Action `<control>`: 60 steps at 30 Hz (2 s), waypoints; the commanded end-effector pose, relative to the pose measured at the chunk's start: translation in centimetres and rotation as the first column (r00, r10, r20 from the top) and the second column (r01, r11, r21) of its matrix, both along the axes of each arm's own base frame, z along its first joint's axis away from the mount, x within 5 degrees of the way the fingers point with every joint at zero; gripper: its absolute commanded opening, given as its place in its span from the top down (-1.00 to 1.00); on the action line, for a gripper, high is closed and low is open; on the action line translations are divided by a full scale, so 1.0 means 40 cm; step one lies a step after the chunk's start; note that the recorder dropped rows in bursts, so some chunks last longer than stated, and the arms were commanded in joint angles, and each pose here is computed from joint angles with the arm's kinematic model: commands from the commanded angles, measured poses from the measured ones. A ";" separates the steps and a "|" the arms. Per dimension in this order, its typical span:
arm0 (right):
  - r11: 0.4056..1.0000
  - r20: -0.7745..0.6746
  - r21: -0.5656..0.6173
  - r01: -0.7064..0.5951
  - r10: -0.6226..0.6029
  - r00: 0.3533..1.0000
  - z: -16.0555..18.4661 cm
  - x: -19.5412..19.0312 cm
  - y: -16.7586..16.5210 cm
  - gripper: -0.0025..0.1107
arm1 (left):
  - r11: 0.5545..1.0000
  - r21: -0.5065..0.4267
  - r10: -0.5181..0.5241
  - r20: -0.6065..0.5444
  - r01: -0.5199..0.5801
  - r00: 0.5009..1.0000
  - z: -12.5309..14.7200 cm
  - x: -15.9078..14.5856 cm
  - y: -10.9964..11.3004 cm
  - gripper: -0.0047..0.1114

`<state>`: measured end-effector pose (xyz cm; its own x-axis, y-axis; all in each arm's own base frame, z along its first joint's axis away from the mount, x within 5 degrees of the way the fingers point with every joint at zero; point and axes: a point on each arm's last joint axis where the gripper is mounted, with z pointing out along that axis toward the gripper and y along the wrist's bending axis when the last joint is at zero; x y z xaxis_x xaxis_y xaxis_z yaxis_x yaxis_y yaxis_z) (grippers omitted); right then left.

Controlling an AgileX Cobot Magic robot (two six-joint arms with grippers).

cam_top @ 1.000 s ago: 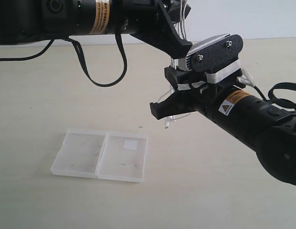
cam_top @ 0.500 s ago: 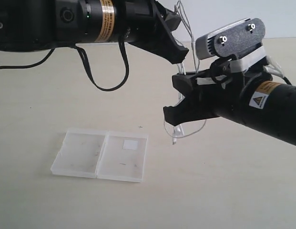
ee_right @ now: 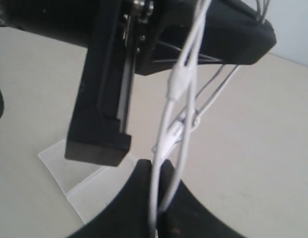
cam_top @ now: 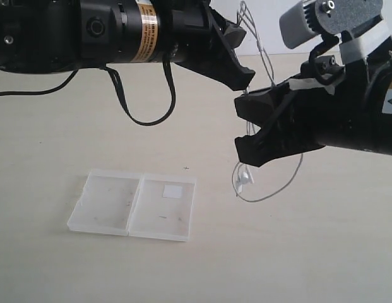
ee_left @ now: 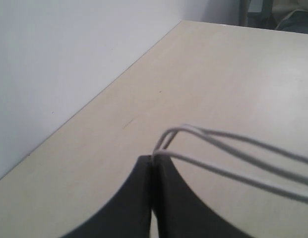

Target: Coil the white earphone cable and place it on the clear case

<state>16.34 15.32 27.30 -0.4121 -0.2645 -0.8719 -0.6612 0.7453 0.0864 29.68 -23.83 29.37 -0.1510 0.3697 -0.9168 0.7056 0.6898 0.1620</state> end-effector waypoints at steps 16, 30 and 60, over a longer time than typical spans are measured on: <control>0.996 -0.055 -0.094 -0.003 -0.002 0.999 0.038 0.015 -0.021 0.96 | 0.998 0.055 0.022 -0.071 -0.018 0.997 -0.064 -0.035 0.036 0.92; 0.997 -0.028 -0.077 0.007 -0.009 1.000 0.062 0.022 -0.018 0.96 | 0.999 0.033 -0.010 -0.116 0.014 0.993 -0.085 -0.055 0.037 0.92; 0.992 -0.028 -0.092 0.091 -0.094 0.995 0.060 0.032 -0.032 0.96 | 1.000 0.010 -0.010 -0.145 0.012 0.989 -0.092 -0.062 0.038 -0.35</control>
<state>17.38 14.35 29.10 -0.4761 -0.3242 -0.8174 -0.6134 0.7885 0.0444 27.12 -22.77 25.54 -0.2661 0.3835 -0.8844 0.7550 0.6534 0.0561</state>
